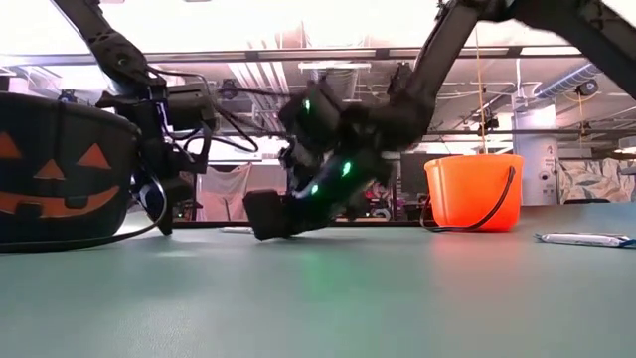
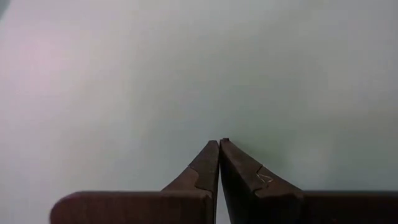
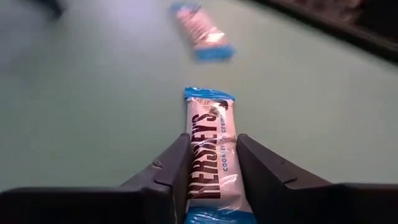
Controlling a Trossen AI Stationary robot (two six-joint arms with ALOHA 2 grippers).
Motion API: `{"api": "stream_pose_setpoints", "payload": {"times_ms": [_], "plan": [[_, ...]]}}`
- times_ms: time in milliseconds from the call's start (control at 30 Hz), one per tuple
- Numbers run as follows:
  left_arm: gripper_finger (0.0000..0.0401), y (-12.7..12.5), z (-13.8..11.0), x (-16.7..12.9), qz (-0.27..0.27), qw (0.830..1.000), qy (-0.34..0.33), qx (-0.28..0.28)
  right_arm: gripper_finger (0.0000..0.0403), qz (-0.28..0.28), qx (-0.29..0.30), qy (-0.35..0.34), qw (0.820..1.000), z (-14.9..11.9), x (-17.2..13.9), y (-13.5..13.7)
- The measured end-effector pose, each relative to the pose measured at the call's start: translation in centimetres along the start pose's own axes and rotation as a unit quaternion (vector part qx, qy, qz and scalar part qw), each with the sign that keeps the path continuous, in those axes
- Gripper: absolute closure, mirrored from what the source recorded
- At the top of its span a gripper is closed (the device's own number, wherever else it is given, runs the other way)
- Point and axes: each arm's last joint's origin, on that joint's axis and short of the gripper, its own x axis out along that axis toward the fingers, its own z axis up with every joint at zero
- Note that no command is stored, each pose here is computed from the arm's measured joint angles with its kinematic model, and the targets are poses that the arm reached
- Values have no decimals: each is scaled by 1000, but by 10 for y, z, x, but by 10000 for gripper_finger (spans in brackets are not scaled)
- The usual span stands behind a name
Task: Sort candy by brand, put in halloween buckets
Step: Put the white chocolate into the orange bucket
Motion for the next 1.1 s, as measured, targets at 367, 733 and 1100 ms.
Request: {"api": "stream_pose_setpoints", "payload": {"times_ms": [367, 733, 1100], "plan": [[401, -2, -8, -19, -39, 995, -42, -84, 302, -48, -12, 49, 998, 123, -126, -78], [401, 0, 2, -29, -57, 988, -109, -94, 298, -270, 122, 185, 937, 142, -175, -236], [401, -1, 7, -30, -64, 984, -132, -101, 260, -326, 205, 249, 889, 135, -144, -308]]}}
